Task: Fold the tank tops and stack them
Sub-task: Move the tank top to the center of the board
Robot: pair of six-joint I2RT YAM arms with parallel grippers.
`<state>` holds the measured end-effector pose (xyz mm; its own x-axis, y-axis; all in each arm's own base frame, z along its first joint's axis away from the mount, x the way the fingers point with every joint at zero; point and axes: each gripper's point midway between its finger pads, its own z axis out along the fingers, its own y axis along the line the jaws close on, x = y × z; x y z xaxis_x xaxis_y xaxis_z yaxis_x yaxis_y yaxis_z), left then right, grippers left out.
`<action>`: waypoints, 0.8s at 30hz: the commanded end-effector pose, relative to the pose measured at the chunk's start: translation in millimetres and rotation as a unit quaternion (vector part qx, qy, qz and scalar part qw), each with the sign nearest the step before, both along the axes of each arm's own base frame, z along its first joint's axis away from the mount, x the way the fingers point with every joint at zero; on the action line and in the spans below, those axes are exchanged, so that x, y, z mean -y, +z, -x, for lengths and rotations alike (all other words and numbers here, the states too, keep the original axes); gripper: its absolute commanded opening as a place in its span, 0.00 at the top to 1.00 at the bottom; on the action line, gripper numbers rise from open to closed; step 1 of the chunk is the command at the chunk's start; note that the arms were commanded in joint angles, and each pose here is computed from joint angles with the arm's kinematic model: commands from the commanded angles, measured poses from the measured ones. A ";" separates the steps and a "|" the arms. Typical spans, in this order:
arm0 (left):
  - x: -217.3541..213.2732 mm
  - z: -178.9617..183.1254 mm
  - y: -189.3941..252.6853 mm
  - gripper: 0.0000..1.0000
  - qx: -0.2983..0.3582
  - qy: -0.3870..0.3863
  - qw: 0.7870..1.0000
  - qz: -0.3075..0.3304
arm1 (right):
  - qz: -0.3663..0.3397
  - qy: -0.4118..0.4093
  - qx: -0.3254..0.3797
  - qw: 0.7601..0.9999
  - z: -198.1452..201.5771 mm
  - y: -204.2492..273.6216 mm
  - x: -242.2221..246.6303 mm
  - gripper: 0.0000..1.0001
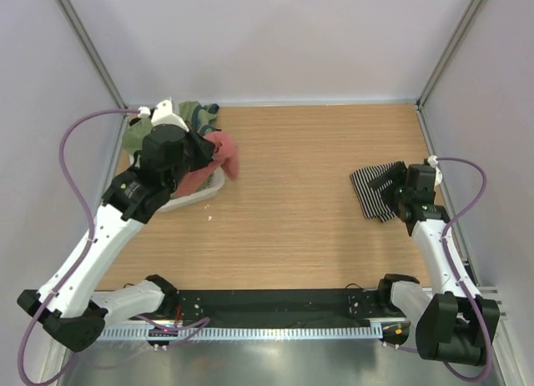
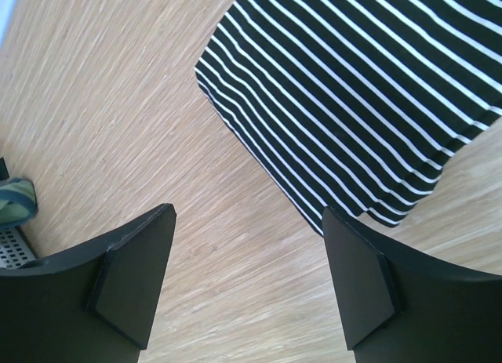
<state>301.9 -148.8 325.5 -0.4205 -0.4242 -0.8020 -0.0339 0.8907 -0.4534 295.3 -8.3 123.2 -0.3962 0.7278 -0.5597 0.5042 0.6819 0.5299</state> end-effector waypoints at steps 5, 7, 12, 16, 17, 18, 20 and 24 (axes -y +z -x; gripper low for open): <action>99.4 42.6 48.2 1.00 0.037 -0.188 0.981 0.042 | 0.018 0.011 0.038 0.999 -21.7 22.7 -1.0 0.18; 121.3 45.7 37.7 0.88 0.018 -0.225 0.973 0.043 | 0.015 0.011 0.038 0.999 -23.3 21.9 -1.7 0.18; 121.3 12.6 -19.4 0.00 -0.076 -0.191 0.976 -0.063 | 0.015 0.017 0.042 0.999 -24.7 25.7 -4.0 0.18; 97.5 -27.6 -69.9 0.14 -0.144 -0.151 0.978 -0.019 | 0.023 0.014 0.040 0.999 -21.5 24.5 -1.6 0.18; 91.3 -32.9 -82.0 0.15 -0.159 -0.139 0.977 -0.024 | 0.022 0.014 0.041 0.999 -21.4 25.0 -1.7 0.18; 88.9 -39.2 -106.2 0.21 -0.189 -0.131 0.972 -0.041 | 0.023 0.014 0.040 0.999 -21.1 24.4 -1.7 0.18; 81.2 -39.1 -133.2 0.28 -0.230 -0.126 0.963 -0.064 | 0.024 0.014 0.037 0.999 -20.0 22.4 -1.4 0.18; 97.1 -26.7 -186.4 0.45 -0.282 -0.171 0.943 -0.049 | 0.024 0.020 0.037 0.999 -19.6 19.6 -2.8 0.18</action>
